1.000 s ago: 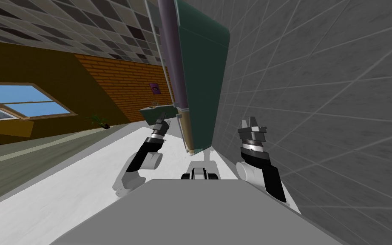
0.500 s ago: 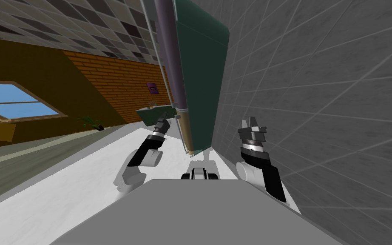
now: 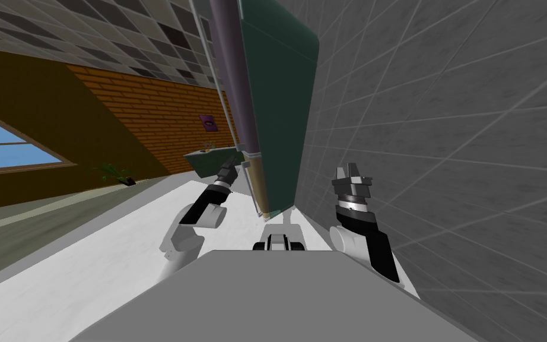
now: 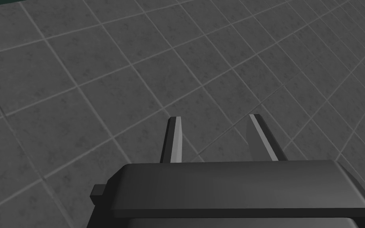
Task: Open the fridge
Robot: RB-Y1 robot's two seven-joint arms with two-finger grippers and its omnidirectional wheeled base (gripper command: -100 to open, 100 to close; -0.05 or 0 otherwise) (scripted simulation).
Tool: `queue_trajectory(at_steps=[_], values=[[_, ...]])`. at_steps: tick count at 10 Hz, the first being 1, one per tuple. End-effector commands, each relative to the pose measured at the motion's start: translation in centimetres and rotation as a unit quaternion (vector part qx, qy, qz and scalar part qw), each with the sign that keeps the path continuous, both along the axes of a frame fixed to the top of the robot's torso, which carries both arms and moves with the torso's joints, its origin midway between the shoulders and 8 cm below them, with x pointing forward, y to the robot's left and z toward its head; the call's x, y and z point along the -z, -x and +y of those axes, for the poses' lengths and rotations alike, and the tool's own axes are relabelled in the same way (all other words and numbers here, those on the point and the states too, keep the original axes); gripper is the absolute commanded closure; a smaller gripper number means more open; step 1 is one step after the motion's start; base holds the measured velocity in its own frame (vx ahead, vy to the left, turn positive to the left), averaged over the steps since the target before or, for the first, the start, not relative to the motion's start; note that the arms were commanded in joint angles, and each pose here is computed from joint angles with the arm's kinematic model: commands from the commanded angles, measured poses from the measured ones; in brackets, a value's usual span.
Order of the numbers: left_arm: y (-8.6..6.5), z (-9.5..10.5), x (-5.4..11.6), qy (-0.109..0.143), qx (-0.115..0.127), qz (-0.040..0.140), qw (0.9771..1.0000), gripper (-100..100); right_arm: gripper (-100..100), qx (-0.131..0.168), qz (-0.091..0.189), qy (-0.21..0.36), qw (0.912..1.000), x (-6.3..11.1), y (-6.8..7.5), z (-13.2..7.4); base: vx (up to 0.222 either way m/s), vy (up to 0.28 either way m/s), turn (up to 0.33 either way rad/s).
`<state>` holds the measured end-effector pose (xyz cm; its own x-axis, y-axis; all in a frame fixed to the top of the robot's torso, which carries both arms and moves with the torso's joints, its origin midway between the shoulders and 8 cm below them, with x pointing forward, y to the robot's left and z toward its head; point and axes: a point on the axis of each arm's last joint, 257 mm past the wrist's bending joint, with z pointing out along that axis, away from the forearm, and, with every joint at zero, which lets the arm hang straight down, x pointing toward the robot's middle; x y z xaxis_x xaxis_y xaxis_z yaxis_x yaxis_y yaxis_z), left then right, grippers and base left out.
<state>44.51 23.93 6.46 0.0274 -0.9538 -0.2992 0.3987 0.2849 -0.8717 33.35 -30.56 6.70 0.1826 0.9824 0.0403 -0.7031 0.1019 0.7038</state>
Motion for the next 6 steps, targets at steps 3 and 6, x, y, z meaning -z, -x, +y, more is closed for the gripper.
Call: queue_trajectory(at_steps=[3, 6], values=[[-1.4, 0.9, 0.6, -0.006, -0.013, 0.037, 0.9992, -100, 0, 0.0, 0.0, 0.0, 1.0, 0.0, 0.0, 0.0, 0.053, 0.026, -0.059], [-2.1, 1.4, 1.2, -0.009, -0.022, 0.058, 0.998, -100, 0, 0.0, 0.0, 0.0, 1.0, 0.0, 0.0, 0.0, 0.052, 0.024, -0.055]])
